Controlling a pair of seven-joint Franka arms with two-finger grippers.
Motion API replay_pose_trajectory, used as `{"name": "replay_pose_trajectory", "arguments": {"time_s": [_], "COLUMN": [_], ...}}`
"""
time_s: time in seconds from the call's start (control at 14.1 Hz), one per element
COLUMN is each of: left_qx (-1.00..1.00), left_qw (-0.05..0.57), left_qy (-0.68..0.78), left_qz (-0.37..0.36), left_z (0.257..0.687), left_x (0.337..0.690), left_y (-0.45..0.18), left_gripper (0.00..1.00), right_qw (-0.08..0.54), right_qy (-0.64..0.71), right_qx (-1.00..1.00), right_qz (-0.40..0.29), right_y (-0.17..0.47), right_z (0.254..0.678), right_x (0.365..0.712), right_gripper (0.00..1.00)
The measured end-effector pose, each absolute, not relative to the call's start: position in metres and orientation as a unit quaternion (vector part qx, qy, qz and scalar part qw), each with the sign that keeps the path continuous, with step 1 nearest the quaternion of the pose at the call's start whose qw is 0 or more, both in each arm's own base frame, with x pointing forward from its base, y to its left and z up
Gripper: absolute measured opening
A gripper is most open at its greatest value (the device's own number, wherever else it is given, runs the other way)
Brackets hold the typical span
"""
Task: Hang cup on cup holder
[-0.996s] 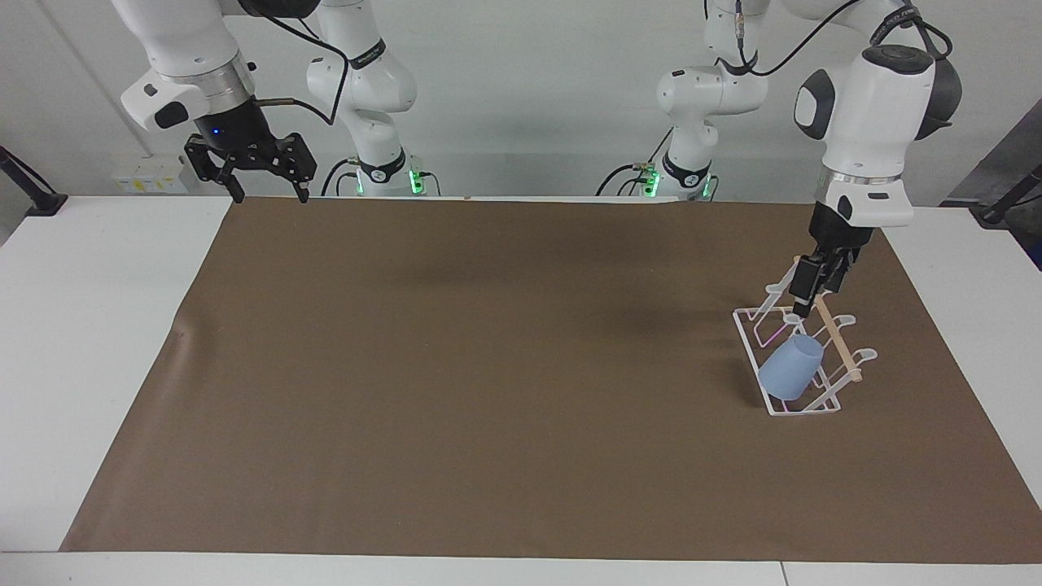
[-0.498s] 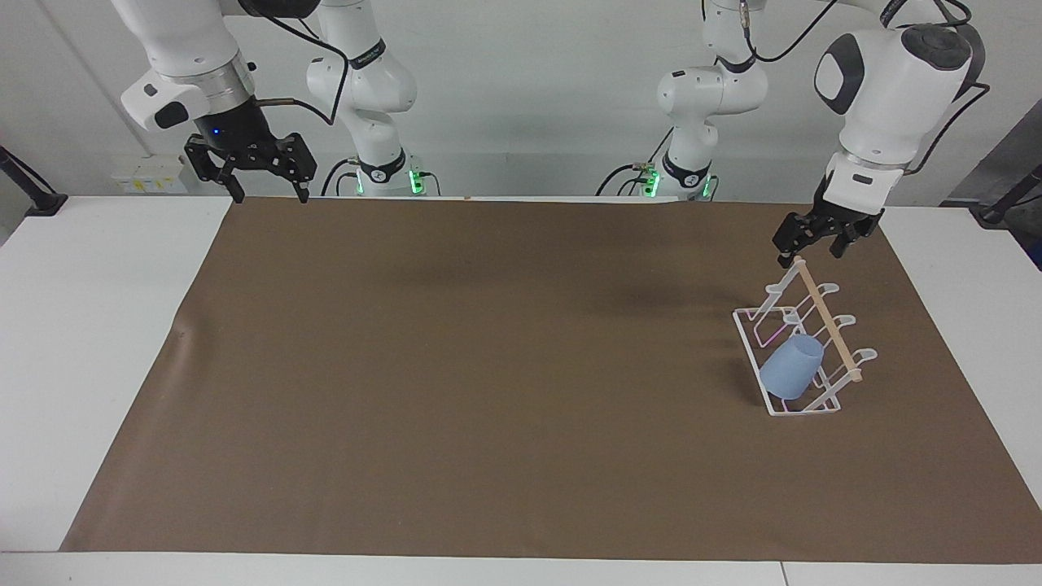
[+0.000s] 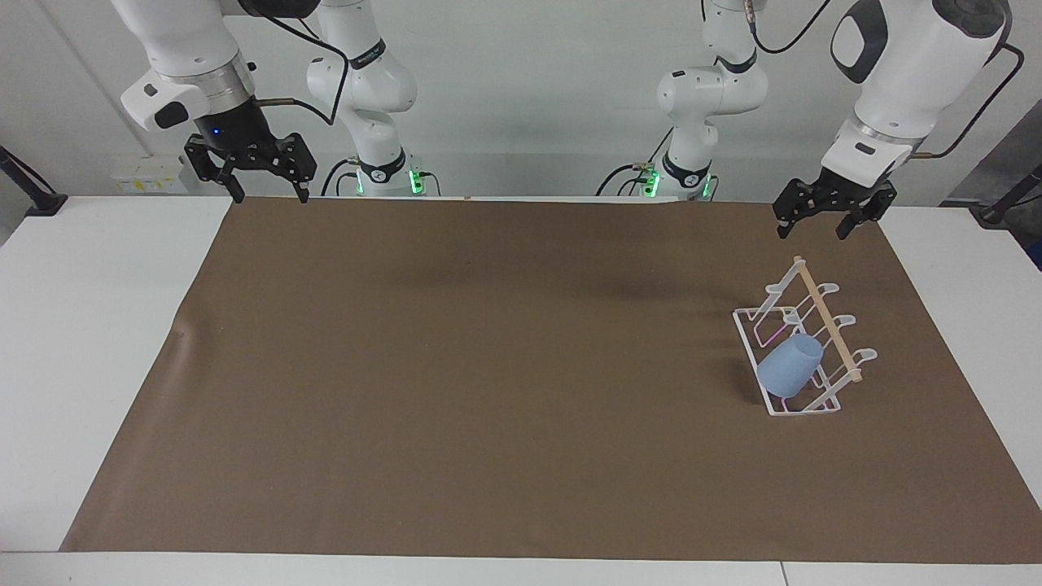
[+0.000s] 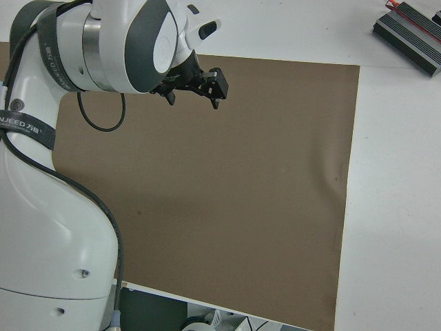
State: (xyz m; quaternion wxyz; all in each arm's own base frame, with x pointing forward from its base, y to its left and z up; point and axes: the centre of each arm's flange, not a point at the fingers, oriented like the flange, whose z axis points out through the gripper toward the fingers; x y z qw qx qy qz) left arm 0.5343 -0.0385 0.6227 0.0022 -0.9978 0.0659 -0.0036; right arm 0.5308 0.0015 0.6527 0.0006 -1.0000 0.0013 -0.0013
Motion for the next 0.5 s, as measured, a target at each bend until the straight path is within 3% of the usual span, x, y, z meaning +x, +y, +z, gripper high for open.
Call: {"name": "replay_pose_trajectory", "arguments": {"time_s": [0.5], "left_qx": [-0.997], "left_qw": [0.002], "left_qy": [0.072], "left_qz": [0.017], "left_z": [0.614], "left_x": [0.534], "left_y": [-0.039], "left_gripper": [1.0], "right_qw": [0.001], "right_qy": [0.001], "right_qx": [-1.0], "right_qz": [-0.001], "right_y": [0.002], "right_z": [0.653], "right_x": [0.531], "right_gripper": [1.0]}}
